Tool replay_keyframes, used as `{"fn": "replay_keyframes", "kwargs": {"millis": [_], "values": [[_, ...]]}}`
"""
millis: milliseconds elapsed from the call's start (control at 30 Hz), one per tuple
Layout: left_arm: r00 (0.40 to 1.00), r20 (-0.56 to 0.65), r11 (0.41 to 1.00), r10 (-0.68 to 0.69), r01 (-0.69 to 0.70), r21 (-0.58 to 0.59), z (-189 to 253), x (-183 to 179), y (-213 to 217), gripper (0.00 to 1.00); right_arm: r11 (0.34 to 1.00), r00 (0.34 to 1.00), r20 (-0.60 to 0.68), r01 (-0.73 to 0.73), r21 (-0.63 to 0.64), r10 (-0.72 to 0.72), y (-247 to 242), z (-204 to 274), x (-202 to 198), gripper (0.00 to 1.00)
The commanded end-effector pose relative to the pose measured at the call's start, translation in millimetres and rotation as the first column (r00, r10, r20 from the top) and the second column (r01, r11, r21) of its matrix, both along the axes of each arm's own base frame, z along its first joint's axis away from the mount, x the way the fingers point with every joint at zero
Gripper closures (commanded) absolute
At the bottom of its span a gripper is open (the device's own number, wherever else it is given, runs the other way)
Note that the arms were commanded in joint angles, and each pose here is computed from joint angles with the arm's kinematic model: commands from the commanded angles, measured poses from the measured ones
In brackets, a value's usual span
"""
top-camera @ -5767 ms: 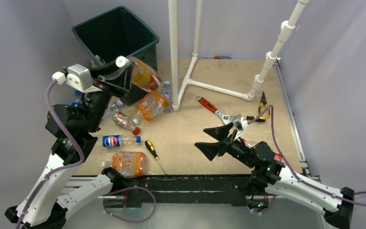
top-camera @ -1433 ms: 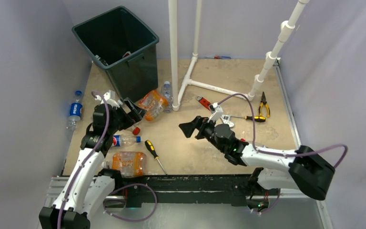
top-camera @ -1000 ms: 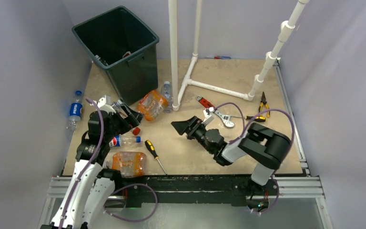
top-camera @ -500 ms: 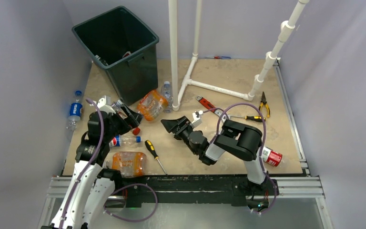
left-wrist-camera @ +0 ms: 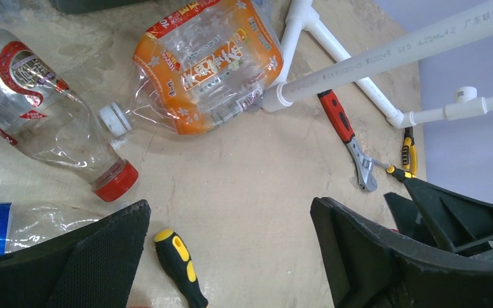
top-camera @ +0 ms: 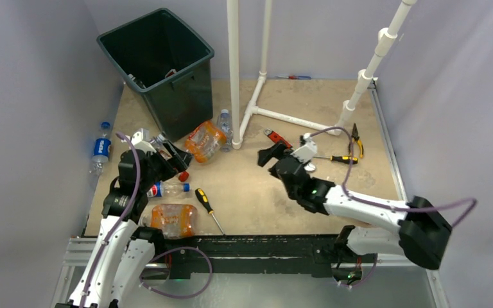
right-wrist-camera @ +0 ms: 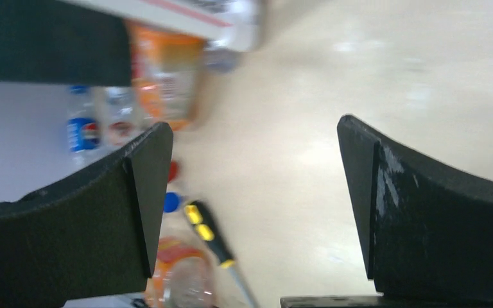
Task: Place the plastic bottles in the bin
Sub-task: Pick up the plastic bottle from the corner of the board.
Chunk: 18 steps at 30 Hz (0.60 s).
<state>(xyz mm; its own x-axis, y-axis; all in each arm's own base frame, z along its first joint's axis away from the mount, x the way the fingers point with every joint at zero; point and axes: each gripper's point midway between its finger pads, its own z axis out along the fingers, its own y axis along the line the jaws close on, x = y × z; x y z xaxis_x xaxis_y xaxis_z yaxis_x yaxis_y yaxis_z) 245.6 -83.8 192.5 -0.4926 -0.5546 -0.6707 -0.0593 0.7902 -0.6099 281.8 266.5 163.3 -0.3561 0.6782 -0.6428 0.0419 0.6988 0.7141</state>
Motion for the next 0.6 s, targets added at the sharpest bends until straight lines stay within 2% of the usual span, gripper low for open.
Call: {"fn": "replay_keyframes", "kwargs": {"millis": [0,133,300,400,567], "values": [[0.999,0.038,1.0,-0.013,0.014,-0.026,5.1,6.1,-4.7,0.03,0.92,0.951,-0.197,0.155,-0.36,-0.238,-117.7,-46.0,-20.0,0.04],[0.999,0.027,0.998,-0.033,0.034,-0.059,2.5,10.0,-11.4,0.02,0.905,0.926,-0.206,0.23,-0.358,-0.317,-161.0,-22.4,-27.6,0.02],[0.999,0.036,0.995,-0.032,0.036,-0.096,-0.1,16.3,-15.5,0.02,0.856,0.885,-0.241,0.263,-0.446,-0.397,-195.2,-1.6,-46.1,0.01],[0.999,0.024,0.992,-0.04,0.043,-0.123,-8.2,18.7,-19.6,0.01,0.849,0.883,-0.226,0.281,-0.447,-0.411,-201.1,14.3,-44.1,0.01],[0.997,0.02,0.981,-0.072,0.074,-0.176,-14.4,21.7,-29.6,0.02,0.794,0.799,-0.263,0.381,-0.473,-0.54,-248.2,-0.9,-28.3,0.01]]}}
